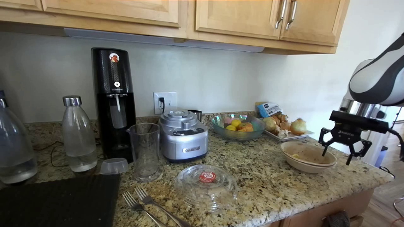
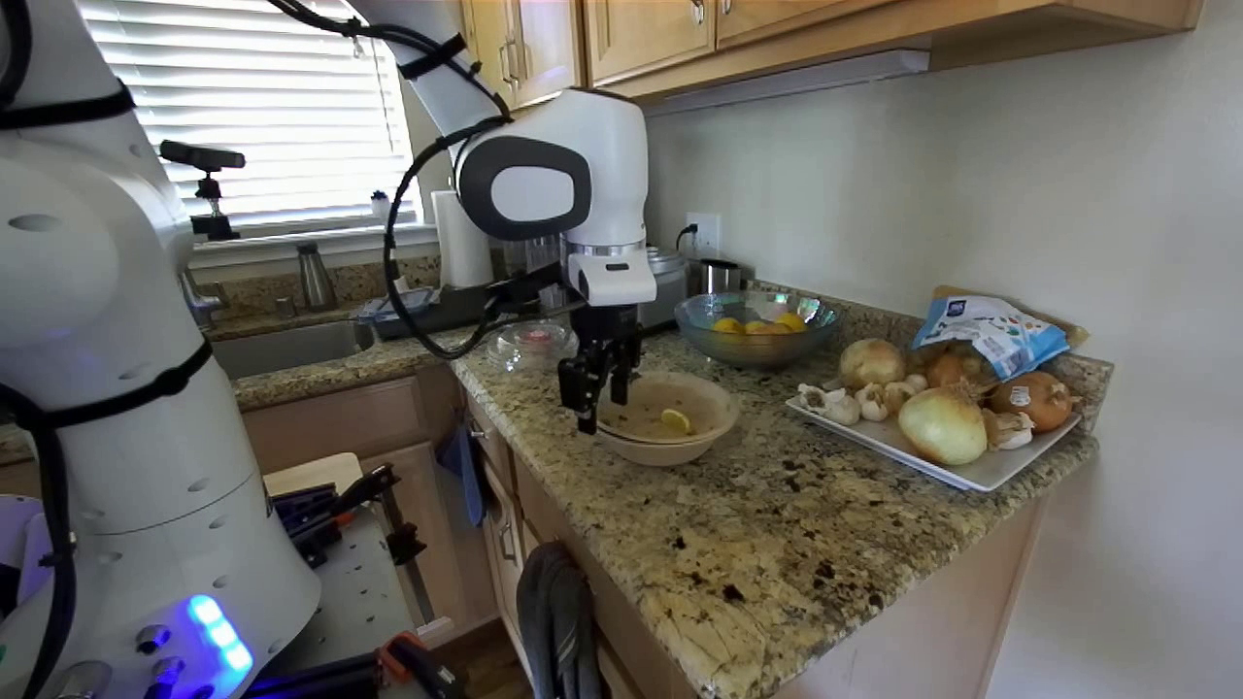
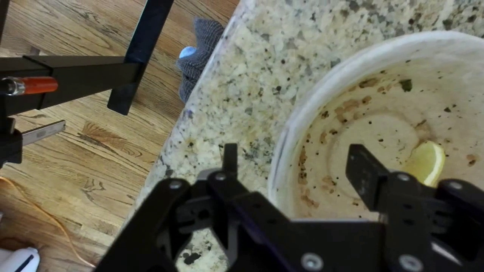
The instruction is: Unstack the bowls
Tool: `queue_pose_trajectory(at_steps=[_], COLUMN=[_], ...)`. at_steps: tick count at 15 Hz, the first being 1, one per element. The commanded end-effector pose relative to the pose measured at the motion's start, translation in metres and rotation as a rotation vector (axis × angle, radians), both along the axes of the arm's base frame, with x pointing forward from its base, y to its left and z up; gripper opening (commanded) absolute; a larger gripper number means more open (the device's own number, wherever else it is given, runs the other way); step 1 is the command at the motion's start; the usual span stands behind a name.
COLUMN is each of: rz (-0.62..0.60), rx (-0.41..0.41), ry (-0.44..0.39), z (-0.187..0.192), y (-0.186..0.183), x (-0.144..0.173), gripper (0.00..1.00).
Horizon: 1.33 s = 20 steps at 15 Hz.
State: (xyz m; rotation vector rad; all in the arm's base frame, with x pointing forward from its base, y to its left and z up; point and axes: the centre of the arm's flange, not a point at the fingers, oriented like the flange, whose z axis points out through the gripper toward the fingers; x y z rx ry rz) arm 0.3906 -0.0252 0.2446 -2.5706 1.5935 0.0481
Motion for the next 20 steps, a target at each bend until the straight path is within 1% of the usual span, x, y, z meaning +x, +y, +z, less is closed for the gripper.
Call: queue_pose_trajectory(at_steps=[1,2,3,5,7,8,9,10,11,13,15,16,17,18,20], rz=[-0.042,-0.048,-0.052,-0.062,-0.070,-0.073,-0.076,-0.076,-0.079,-0.081,-0.081,-0.081,-0.081,-0.079,-0.074], rx=[-0.002,0.000,0.001,0.007,0.011,0.012,0.012,0.013,0.013,0.013,0.017,0.018,0.018,0.017,0.016], ry=[0.035,0.037,0.037,0.042,0.042,0.042,0.044,0.048,0.055,0.063,0.066,0.067,0.068,0.069,0.067], z=[0.005,0.004,0.003,0.000,-0.002,-0.002,-0.004,-0.006,-0.009,-0.012,-0.013,-0.014,-0.014,-0.014,-0.012], y=[0.005,0.005,0.005,0.005,0.006,0.006,0.006,0.006,0.005,0.005,0.005,0.005,0.005,0.005,0.006], x=[0.000,0.000,0.001,0.004,0.005,0.006,0.008,0.009,0.010,0.011,0.013,0.014,0.015,0.015,0.016], gripper=[0.73,0.67,0.56,0.39,0.32,0.26,0.25,0.27,0.33,0.39,0.24,0.24,0.17,0.07,0.07])
